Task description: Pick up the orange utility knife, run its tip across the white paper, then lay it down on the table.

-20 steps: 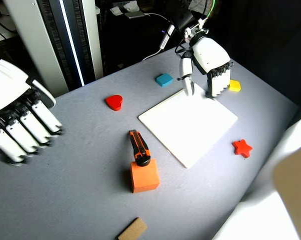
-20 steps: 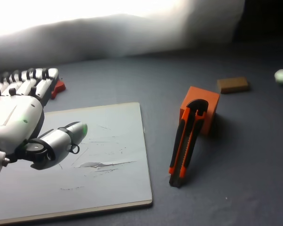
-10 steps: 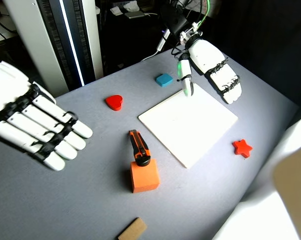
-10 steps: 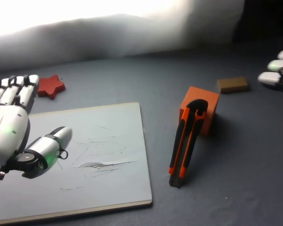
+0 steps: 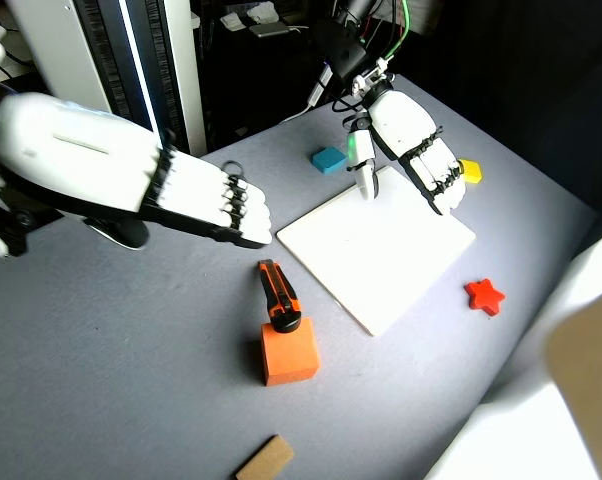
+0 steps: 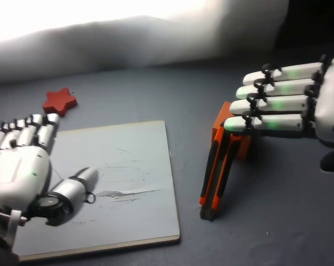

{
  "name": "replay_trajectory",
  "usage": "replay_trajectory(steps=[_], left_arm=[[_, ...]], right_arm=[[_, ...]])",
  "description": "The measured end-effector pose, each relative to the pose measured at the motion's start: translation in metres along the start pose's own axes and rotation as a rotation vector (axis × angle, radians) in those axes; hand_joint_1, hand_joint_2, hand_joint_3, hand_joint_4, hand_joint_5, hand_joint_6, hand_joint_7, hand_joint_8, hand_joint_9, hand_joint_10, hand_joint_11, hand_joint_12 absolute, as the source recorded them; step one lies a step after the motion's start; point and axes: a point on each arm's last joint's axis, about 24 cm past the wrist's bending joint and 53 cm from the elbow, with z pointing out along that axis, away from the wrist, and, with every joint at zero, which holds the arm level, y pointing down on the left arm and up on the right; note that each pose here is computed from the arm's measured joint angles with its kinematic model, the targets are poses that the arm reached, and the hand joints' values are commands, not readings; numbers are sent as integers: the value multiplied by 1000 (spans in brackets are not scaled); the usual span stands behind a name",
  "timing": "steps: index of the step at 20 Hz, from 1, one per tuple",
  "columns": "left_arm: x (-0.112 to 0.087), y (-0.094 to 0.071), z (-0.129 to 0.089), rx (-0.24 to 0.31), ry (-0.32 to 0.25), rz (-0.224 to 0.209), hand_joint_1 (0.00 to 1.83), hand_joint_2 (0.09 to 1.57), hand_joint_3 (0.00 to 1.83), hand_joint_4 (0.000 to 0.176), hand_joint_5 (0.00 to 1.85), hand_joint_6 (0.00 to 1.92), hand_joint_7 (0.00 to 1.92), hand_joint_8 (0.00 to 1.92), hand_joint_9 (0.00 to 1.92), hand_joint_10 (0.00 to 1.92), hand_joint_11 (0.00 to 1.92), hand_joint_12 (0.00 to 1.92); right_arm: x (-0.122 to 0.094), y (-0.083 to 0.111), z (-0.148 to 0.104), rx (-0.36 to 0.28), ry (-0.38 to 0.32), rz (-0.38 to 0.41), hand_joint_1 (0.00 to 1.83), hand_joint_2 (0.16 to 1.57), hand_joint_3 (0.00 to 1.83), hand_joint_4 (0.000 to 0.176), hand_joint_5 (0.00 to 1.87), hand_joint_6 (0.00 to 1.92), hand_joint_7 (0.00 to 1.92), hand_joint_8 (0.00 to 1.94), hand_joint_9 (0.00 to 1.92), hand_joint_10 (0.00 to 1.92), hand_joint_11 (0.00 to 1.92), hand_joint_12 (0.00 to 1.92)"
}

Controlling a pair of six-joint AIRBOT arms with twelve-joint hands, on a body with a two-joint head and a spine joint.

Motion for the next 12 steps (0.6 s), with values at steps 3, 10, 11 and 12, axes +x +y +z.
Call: replay_trajectory(steps=[3,10,11,12], left_arm=[[8,1,0,-7,27,-20,147,1314,0,0,0,0,31,2,59,9,0,247],[15,4,1,5,59,-8,81,1327,3,0,0,0,0,0,0,0,0,0],[15,5,2,2,60,-9,79,1327,3,0,0,0,0,0,0,0,0,0],[16,5,1,4,64,-9,55,1327,3,0,0,0,0,0,0,0,0,0]], right_arm=[[8,-5,17,3,39,-2,1156,1044,0,0,0,0,0,0,0,0,0,0],[10,-17,69,29,35,2,1176,1040,0,0,0,0,0,0,0,0,0,0],[13,-17,77,33,37,3,1154,1043,0,0,0,0,0,0,0,0,0,0],[15,-18,82,36,40,7,1163,1037,0,0,0,0,0,0,0,0,0,0]])
